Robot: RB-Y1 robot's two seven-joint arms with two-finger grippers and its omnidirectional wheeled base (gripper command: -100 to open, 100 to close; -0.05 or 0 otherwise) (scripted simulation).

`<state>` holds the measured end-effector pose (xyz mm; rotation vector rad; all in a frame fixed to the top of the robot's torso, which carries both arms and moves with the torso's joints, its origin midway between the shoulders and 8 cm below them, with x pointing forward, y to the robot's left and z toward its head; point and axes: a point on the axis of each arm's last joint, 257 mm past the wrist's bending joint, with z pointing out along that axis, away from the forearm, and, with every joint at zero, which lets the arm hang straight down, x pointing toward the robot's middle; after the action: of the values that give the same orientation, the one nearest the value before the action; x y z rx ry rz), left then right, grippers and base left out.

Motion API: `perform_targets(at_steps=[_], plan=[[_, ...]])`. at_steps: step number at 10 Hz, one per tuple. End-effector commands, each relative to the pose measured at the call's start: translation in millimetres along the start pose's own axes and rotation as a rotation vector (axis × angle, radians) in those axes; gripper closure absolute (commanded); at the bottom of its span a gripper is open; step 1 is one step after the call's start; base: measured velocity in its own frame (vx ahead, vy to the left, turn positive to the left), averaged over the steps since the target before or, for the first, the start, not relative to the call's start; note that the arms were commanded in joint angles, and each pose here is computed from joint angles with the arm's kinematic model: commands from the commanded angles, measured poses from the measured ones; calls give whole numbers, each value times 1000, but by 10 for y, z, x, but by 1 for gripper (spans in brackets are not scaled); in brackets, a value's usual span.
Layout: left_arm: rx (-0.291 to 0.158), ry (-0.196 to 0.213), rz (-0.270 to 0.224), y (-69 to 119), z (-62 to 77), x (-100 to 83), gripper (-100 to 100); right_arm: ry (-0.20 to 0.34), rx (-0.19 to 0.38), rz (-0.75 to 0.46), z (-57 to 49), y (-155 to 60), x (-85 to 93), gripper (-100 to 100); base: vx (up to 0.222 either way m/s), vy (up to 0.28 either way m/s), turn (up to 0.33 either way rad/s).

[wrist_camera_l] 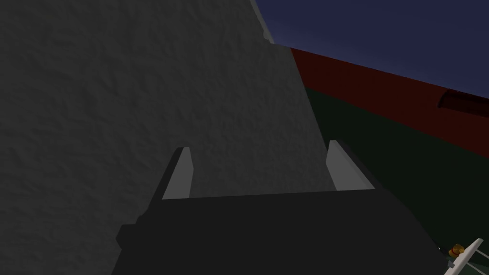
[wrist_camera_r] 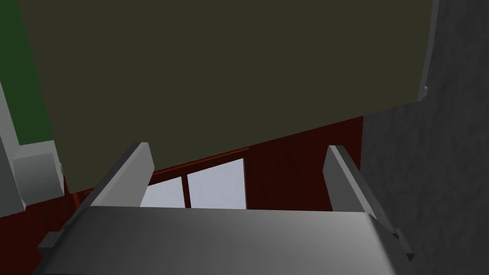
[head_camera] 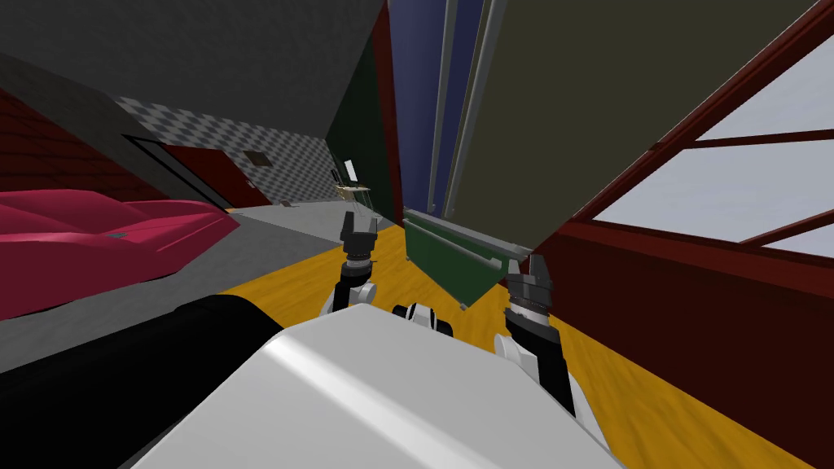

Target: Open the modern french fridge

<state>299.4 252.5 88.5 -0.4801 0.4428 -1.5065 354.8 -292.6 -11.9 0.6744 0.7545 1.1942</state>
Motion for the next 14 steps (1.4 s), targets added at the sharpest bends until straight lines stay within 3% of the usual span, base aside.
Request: perform_targets(at_steps=[1,6,13,14], plan=[[0,0,0,0,0,0,0,58,-5,-71,5,-65,62,-100,64,99,-51],[0,0,0,0,0,0,0,177,-31,-257,10,-236,157,-100,99,138,-70],[0,0,0,0,0,0,0,348,-131,-603,52,-475,188,-100,139,196,-105],[0,0,0,0,0,0,0,349,-133,-612,52,-474,188,-100,89,141,-31]])
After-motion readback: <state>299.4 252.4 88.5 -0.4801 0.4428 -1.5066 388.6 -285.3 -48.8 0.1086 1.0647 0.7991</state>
